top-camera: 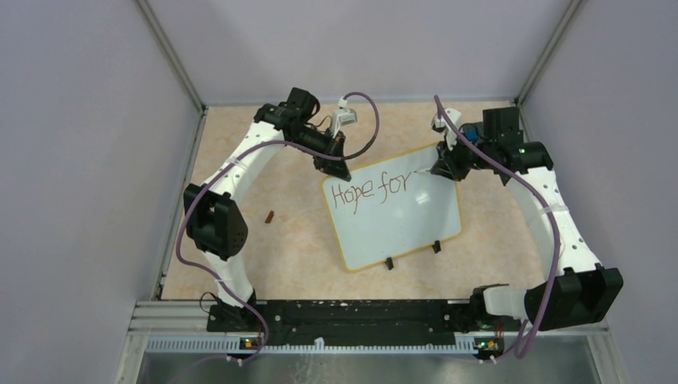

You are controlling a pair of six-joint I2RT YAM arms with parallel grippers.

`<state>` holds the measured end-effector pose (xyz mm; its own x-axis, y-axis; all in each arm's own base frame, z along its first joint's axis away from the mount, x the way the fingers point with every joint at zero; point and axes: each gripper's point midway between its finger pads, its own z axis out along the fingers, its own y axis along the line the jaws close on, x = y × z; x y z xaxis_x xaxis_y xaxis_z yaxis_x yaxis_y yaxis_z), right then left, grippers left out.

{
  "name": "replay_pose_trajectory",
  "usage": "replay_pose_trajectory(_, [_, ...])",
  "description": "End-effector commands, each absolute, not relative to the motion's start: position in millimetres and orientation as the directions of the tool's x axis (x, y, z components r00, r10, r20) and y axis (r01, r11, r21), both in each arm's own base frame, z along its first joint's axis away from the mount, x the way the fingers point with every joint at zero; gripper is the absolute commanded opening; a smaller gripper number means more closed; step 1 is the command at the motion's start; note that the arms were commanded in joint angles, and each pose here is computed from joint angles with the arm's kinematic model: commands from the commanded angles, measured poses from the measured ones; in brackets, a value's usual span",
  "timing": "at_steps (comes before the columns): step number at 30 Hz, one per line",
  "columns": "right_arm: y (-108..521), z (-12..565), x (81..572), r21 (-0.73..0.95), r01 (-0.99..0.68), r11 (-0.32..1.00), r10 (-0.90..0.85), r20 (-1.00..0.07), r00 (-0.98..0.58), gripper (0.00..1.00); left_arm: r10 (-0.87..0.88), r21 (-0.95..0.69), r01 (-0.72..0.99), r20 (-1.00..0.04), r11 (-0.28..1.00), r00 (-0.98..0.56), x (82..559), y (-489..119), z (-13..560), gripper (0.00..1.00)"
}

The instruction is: Write a sentence on the whiteboard

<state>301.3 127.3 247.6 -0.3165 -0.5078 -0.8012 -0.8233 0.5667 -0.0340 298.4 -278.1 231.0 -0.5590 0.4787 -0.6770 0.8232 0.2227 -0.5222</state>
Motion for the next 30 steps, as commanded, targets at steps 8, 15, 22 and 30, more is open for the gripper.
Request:
replay_pose_trajectory(8, [102.4, 258.0, 320.7, -0.142, -0.759, 0.635, -0.53, -0.796, -0.294, 0.0, 0.5, -0.439, 0.872, -0.718, 0.216, -0.485, 306.9, -282.1, 229.4, 0.0])
replay_pose_trajectory(15, [107.4, 269.4, 315.0, -0.132, -0.775, 0.618, -0.513, -0.815, -0.271, 0.0, 0.496, -0.441, 0.872, -0.72, 0.213, -0.486, 306.9, -282.7, 230.2, 0.0])
replay_pose_trajectory(22, [125.2, 297.5, 297.8, -0.101, -0.828, 0.551, -0.468, -0.859, -0.207, 0.0, 0.498, -0.439, 0.872, -0.719, 0.214, -0.484, 305.6, -281.6, 230.2, 0.0])
replay_pose_trajectory(30, [124.4, 294.2, 314.2, -0.094, -0.811, 0.578, -0.46, -0.858, -0.229, 0.0, 0.498, -0.437, 0.873, -0.72, 0.214, -0.483, 304.7, -281.3, 230.8, 0.0])
